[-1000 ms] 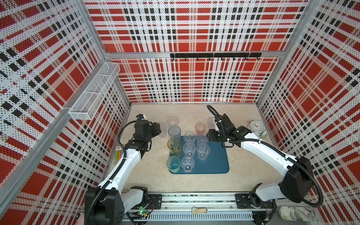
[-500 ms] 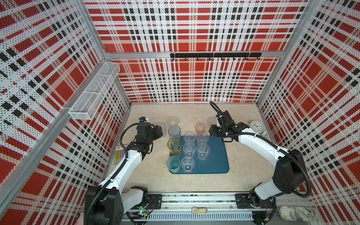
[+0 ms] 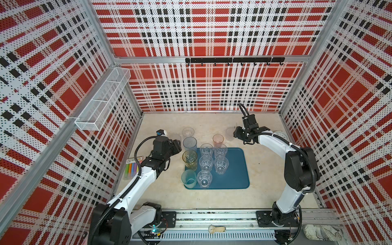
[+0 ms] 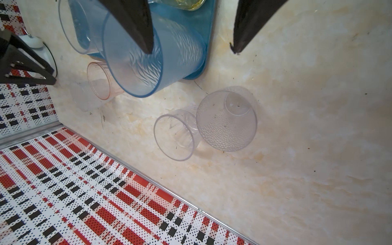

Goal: Place the glasses into the tray
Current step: Pick up the glass from the top-left of the table.

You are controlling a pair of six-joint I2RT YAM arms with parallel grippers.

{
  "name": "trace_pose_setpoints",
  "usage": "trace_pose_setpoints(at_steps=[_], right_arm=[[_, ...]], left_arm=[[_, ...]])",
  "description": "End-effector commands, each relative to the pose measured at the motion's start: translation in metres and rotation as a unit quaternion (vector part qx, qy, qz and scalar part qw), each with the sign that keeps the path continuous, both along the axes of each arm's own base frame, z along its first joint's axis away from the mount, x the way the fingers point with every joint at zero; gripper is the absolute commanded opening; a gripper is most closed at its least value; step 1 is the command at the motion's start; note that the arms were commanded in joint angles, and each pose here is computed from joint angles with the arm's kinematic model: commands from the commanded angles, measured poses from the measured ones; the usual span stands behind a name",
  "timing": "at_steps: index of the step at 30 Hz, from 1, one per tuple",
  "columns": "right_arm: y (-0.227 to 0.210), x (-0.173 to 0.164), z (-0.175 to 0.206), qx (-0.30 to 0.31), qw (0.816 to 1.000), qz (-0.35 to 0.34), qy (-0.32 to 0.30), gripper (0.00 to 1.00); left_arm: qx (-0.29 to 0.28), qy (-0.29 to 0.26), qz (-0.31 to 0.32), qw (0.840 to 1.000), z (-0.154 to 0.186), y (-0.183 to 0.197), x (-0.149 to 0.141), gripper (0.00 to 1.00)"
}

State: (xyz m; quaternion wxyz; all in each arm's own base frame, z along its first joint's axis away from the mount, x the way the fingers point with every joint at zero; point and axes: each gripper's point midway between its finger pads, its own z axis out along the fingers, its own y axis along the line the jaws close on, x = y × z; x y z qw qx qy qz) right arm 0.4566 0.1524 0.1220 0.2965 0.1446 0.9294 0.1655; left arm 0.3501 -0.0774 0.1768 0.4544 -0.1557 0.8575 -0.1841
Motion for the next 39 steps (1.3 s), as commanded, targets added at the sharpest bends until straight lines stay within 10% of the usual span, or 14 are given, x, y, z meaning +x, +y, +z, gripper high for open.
trace_pose_setpoints(at_steps=[1, 39], right_arm=[[0.008, 0.015, 0.006, 0.011, 1.000, 0.000, -0.018, 0.55], [-0.002, -0.015, 0.033, -0.011, 0.999, 0.006, -0.049, 0.54]], left_arm=[[0.009, -0.020, 0.010, 1.000, 0.009, 0.005, -0.002, 0.63], [-0.054, 0.092, 0.047, 0.993, -0.071, 0.041, 0.064, 0.50]])
